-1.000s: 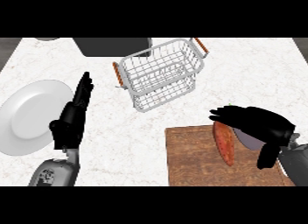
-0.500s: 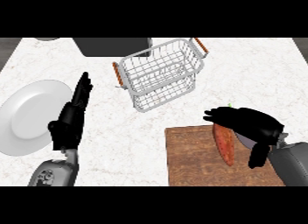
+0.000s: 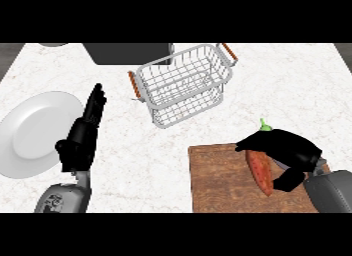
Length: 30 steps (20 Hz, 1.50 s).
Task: Pick the sweet potato from the cutting board and place it in the tiered basket
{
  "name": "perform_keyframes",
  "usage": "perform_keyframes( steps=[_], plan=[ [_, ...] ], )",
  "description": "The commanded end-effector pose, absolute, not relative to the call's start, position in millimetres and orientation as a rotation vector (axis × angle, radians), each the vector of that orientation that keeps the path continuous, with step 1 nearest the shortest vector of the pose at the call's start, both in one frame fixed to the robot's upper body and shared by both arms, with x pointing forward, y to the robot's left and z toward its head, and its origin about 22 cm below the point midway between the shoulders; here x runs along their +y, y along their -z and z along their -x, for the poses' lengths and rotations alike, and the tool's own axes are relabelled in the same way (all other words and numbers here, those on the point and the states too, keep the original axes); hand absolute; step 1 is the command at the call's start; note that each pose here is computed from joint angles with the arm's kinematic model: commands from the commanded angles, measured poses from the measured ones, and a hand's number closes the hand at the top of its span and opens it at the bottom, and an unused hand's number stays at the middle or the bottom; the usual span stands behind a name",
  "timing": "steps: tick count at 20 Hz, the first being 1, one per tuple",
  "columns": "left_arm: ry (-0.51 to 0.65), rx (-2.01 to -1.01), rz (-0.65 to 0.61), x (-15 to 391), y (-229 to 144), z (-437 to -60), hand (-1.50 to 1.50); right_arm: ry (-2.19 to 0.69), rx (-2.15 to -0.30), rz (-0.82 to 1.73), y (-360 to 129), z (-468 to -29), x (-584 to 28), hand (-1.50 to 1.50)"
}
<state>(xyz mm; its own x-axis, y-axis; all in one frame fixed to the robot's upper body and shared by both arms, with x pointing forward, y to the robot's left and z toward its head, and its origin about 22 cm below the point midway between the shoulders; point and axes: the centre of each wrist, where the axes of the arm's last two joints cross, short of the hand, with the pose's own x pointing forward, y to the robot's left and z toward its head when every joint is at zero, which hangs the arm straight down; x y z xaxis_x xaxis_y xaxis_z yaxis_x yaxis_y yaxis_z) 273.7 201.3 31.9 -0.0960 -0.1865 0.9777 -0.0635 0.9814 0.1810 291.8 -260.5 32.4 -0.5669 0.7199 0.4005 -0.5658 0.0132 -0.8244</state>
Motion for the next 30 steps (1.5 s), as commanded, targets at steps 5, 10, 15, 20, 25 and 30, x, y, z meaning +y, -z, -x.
perform_keyframes(
  steps=[5,10,15,20,25,30],
  plan=[
    [0.098,-1.658,-0.211,206.6,-34.1,-288.4,0.0,-1.75,-1.543,0.311,0.8,-286.7,-234.3,1.5],
    [0.124,-1.644,-0.166,204.6,-22.1,-270.7,0.0,-1.832,-1.274,0.643,-16.6,-267.3,-130.1,1.5],
    [0.126,-1.651,-0.185,198.2,-26.5,-271.6,0.0,-1.833,-1.055,0.85,-12.8,-225.4,-70.8,1.5],
    [0.115,-1.661,-0.183,193.0,-31.6,-274.1,0.0,-1.713,-1.056,0.981,-52.4,-204.9,-36.3,1.5],
    [0.133,-1.672,-0.175,189.9,-30.8,-276.1,0.0,-1.579,-1.133,1.109,-84.5,-185.8,-13.0,1.5],
    [0.12,-1.655,-0.189,195.8,-30.9,-271.2,0.0,-1.394,-1.259,1.185,-147.3,-167.0,-16.8,1.5]
  ],
)
